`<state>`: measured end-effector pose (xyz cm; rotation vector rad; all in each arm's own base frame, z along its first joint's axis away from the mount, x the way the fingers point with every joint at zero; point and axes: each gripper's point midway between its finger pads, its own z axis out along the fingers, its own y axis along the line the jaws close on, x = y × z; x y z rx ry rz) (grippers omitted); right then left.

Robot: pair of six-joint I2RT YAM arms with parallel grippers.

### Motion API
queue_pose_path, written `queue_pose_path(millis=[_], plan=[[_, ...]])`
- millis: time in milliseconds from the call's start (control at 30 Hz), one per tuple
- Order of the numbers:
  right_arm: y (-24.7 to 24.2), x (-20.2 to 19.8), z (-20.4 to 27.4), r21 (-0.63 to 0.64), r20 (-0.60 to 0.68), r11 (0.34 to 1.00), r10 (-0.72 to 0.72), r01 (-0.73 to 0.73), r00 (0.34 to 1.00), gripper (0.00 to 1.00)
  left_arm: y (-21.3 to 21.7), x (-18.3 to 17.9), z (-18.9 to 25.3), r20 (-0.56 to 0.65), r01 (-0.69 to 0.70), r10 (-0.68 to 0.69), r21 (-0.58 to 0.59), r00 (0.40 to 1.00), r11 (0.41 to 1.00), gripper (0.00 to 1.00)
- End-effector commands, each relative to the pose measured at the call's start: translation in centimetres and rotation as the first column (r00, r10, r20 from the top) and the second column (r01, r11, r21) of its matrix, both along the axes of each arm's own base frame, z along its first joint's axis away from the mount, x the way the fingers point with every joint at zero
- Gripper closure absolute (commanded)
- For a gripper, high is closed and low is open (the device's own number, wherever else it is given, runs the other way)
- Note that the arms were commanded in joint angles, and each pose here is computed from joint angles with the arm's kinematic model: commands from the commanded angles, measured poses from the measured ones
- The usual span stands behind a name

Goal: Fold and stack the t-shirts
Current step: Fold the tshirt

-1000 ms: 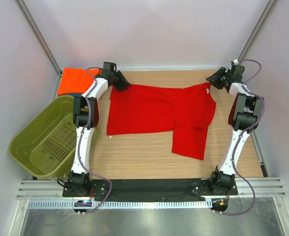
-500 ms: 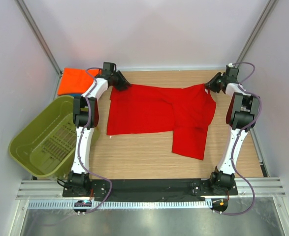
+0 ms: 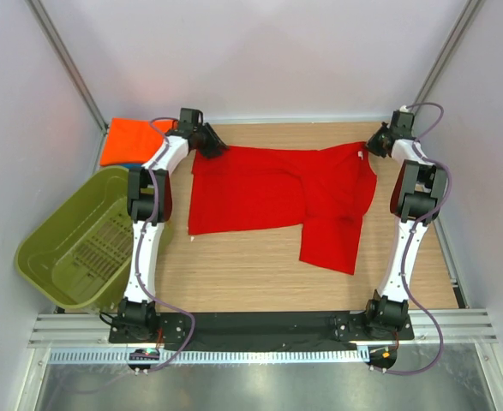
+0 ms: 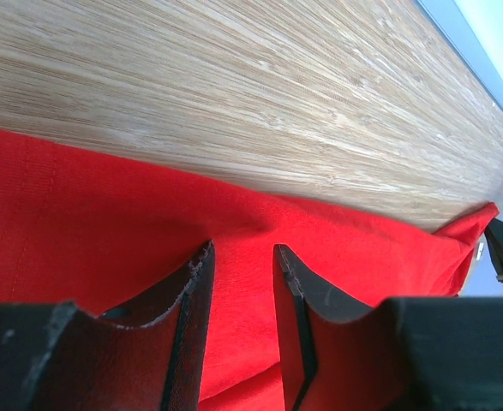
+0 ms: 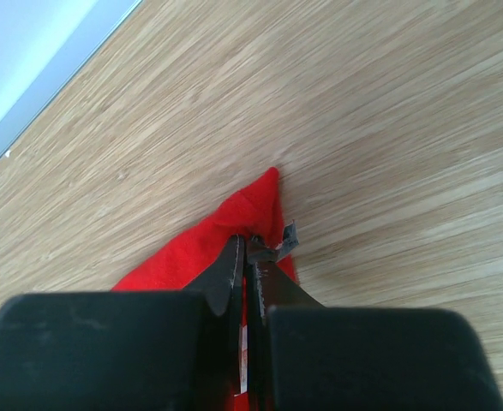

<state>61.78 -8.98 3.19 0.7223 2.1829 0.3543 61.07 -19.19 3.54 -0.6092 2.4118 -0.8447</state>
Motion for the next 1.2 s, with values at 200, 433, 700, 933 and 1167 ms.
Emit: queue_pose_path(millis=[200,433,700,933,1167], plan=[[-3.3,-1.7,-1.6,-0.098,-0.08,0.986,-0.143,0.135,0.986,0.99,3.6,-1.1,-4.9,-0.094,-0.068,0.085,0.17,0.992,0.983,0.64],[-4.6,-2.9,-2.6,-0.109,-0.121,0.969,-0.234,0.222,0.965,0.99,3.9,-1.2,-4.7,-0.108,-0.09,0.112,0.19,0.988,0.978,0.64],[-1.3,-0.2,3.9,0.013,0.007,0.997,-0.07,0.07,0.997,0.84,0.6,-0.3,2.8,0.024,0.021,-0.022,0.028,0.999,0.999,0.57],[-1.1,-3.9,13.1,0.022,-0.04,0.989,-0.148,0.149,0.988,0.53,0.8,-4.5,10.7,0.08,0.067,-0.072,0.067,0.994,0.996,0.5],[3.0,-20.6,11.2,-0.134,-0.471,0.96,-0.28,0.246,0.837,0.47,2.1,-14.8,10.6,-0.07,0.142,-0.128,0.291,0.989,0.946,0.49]])
